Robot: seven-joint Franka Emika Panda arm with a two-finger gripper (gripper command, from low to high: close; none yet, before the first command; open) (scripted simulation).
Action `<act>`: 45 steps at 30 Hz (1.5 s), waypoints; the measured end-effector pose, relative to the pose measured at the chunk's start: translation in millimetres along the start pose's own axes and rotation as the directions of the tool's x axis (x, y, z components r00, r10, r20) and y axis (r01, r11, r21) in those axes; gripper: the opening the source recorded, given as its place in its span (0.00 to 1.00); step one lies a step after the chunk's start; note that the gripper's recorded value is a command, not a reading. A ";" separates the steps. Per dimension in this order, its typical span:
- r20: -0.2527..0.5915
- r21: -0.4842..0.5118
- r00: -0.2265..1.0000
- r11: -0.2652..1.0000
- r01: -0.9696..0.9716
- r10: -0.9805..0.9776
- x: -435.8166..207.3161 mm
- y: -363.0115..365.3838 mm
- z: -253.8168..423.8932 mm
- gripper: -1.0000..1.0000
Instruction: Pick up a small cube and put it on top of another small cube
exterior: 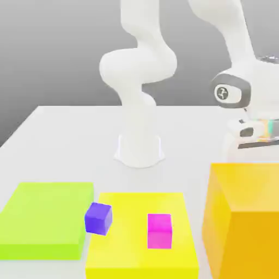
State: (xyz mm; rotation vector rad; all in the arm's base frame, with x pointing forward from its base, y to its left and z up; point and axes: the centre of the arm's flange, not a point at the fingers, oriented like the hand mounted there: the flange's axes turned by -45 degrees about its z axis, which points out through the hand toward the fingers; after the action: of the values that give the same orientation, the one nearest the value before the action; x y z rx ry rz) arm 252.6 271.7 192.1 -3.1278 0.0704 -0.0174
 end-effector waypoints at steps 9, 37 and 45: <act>0.009 -0.012 1.000 1.000 -0.012 0.013 -5.0 5.6 59.5 0.00; 0.075 -0.510 0.675 0.553 0.658 -0.734 3.4 -126.9 -17.6 0.00; 0.127 -0.835 0.534 0.200 0.513 -0.836 60.1 -181.4 -60.0 0.00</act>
State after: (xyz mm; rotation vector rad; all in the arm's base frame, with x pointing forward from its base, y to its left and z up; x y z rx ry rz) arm 320.1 449.5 255.1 -3.4837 -1.9447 -0.8108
